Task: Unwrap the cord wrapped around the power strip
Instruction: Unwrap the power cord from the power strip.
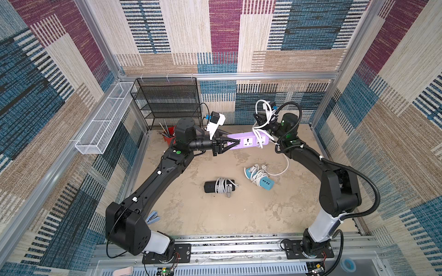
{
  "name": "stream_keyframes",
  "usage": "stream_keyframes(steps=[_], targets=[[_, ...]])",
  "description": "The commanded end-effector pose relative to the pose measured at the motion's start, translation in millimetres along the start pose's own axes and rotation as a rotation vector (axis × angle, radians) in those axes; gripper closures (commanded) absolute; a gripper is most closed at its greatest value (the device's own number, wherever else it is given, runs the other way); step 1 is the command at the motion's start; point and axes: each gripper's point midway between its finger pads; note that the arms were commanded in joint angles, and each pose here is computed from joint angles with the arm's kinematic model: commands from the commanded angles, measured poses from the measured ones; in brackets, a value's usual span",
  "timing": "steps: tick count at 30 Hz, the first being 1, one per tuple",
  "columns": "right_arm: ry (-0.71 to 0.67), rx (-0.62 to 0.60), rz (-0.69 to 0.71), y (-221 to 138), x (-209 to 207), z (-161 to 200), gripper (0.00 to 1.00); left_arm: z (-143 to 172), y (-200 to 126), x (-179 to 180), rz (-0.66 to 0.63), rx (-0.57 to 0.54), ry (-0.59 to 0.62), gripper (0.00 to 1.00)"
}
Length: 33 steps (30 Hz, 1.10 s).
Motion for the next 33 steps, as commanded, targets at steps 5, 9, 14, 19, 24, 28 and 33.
stream_keyframes(steps=[5, 9, 14, 19, 24, 28, 33], targets=[[-0.074, -0.084, 0.107, -46.4, -13.6, -59.6, 1.00, 16.7, -1.6, 27.5, -0.149, 0.081, 0.058, 1.00], [-0.101, -0.087, 0.171, -69.4, -20.6, -69.4, 1.00, 18.5, -7.9, 48.7, -0.286, 0.106, 0.087, 1.00], [-0.088, -0.012, 0.248, -83.4, -31.7, -46.8, 1.00, 9.3, -29.1, 76.9, -0.516, 0.086, 0.150, 1.00], [-0.050, 0.104, 0.280, -87.7, -35.9, 4.4, 1.00, -9.1, -59.2, 89.4, -0.723, 0.011, 0.229, 1.00], [0.000, 0.217, 0.300, -91.8, -37.6, 53.0, 1.00, -31.3, -91.3, 88.3, -0.854, -0.105, 0.281, 1.00], [0.045, 0.306, 0.305, -90.8, -38.2, 88.0, 1.00, -43.5, -110.7, 86.7, -0.913, -0.180, 0.293, 1.00], [0.076, 0.461, 0.332, -86.0, -44.6, 139.0, 1.00, -54.8, -136.2, 83.8, -1.001, -0.255, 0.324, 1.00]])
Point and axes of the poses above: each gripper's point midway between its finger pads, its own y axis out along the fingers, its own x axis along the line the jaws close on, z = x × y
